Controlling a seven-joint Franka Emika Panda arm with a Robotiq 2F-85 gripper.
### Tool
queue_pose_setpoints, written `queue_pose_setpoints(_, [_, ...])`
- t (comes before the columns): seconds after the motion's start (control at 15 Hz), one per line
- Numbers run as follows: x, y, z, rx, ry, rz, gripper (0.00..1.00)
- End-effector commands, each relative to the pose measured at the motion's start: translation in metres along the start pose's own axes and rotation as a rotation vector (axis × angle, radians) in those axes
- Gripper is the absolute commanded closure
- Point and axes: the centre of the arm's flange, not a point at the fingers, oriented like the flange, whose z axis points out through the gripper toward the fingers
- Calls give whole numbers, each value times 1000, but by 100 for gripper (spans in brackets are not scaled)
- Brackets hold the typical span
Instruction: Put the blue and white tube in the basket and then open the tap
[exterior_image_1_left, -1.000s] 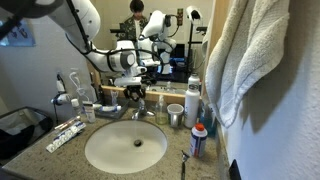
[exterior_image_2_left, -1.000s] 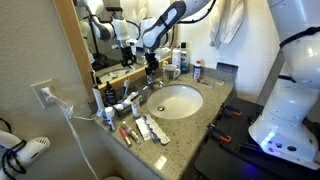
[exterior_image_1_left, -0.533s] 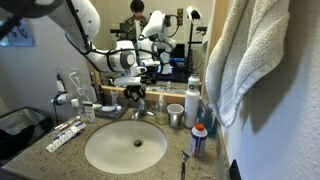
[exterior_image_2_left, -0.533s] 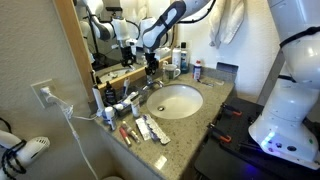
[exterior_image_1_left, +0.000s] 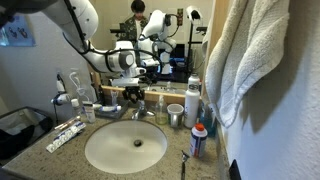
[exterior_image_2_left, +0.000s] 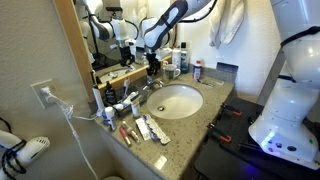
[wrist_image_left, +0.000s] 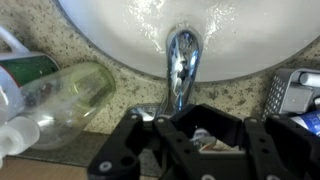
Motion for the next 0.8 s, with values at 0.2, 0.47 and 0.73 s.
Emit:
queue_pose_setpoints(0.2, [-81,-18,-4,59,-89,66,98])
queue_pose_setpoints(0.47, [-103,-23,-3,83,-116,88,98])
queue_pose_setpoints(0.73, [-111,-37,-23,93,-123,84,98])
